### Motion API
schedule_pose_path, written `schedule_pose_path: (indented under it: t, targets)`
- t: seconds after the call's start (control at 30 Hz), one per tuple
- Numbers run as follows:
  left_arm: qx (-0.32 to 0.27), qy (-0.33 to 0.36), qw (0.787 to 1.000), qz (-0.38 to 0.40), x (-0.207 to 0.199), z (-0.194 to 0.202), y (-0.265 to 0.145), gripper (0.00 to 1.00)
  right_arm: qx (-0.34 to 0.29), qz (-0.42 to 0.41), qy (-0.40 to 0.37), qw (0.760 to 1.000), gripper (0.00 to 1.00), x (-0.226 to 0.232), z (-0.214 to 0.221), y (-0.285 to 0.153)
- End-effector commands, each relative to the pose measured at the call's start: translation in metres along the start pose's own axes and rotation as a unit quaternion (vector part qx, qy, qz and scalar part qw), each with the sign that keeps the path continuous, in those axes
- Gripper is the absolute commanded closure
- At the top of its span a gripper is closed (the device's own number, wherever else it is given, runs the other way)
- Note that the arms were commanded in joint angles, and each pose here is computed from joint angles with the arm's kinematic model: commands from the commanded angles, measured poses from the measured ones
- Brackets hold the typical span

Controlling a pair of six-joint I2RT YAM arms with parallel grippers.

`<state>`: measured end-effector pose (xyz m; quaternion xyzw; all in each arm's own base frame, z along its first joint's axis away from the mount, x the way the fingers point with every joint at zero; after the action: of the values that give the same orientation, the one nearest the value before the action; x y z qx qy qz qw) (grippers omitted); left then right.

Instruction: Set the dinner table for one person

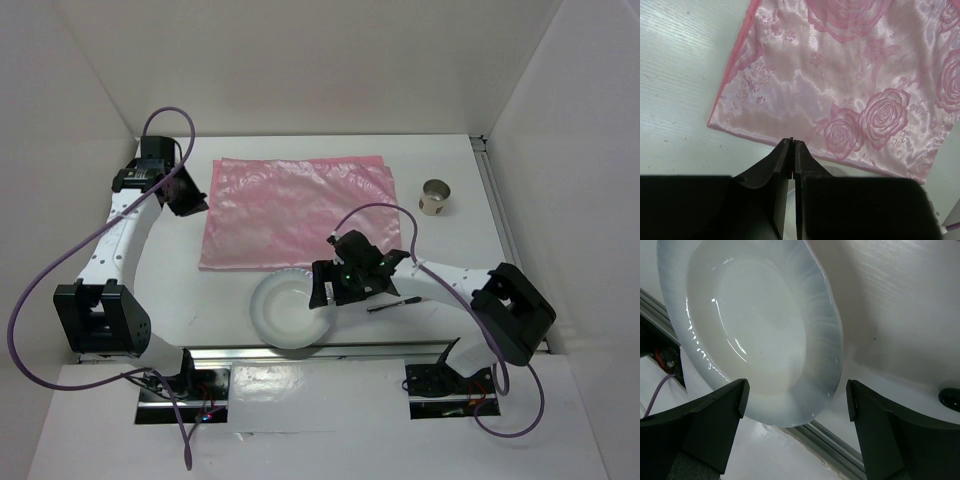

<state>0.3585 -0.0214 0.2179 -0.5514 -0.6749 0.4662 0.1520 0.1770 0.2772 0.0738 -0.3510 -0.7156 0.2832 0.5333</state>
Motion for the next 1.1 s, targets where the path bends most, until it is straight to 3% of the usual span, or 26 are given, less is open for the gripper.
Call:
schedule_pose_path:
  t: [0.0,0.2,0.33,0.73,0.97,1.07]
  targets:
    - [-0.006,0.015,1.0,0.011,-0.004,0.001,-0.008,0.79,-0.021,-0.018,-0.008,1.0,0.1,0.008,-0.01,0.008]
    - [-0.002,0.015,1.0,0.009,-0.002,0.002,-0.003,0.79,-0.018,-0.014,-0.002,1.0,0.17,0.006,-0.012,0.02]
    - [0.002,0.015,1.0,0.007,-0.001,0.005,-0.001,0.79,-0.01,-0.007,0.0,1.0,0.28,0.003,-0.012,0.026]
    - [0.009,0.019,1.0,0.01,-0.001,0.006,0.005,0.79,-0.009,0.001,0.002,1.0,0.39,0.003,-0.018,0.035]
    - [0.013,0.019,1.0,0.008,0.0,0.009,0.006,0.79,-0.009,0.008,0.008,1.0,0.56,0.002,-0.019,0.037]
    - [0.013,0.019,1.0,0.008,0.0,0.009,0.006,0.79,-0.012,0.012,0.008,1.0,0.67,0.002,-0.019,0.032]
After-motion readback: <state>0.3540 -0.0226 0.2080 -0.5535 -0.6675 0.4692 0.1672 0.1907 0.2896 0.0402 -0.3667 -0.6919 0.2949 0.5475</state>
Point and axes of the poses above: each gripper's point midway between its finger pads, its own y axis out along the fingers, its own x axis along the line the jaws close on, z = x × y, the point moved 2 cm from there along -y, back along the fingers, and after that the axes turned 7 degrees about y, right-handed, at the moved point
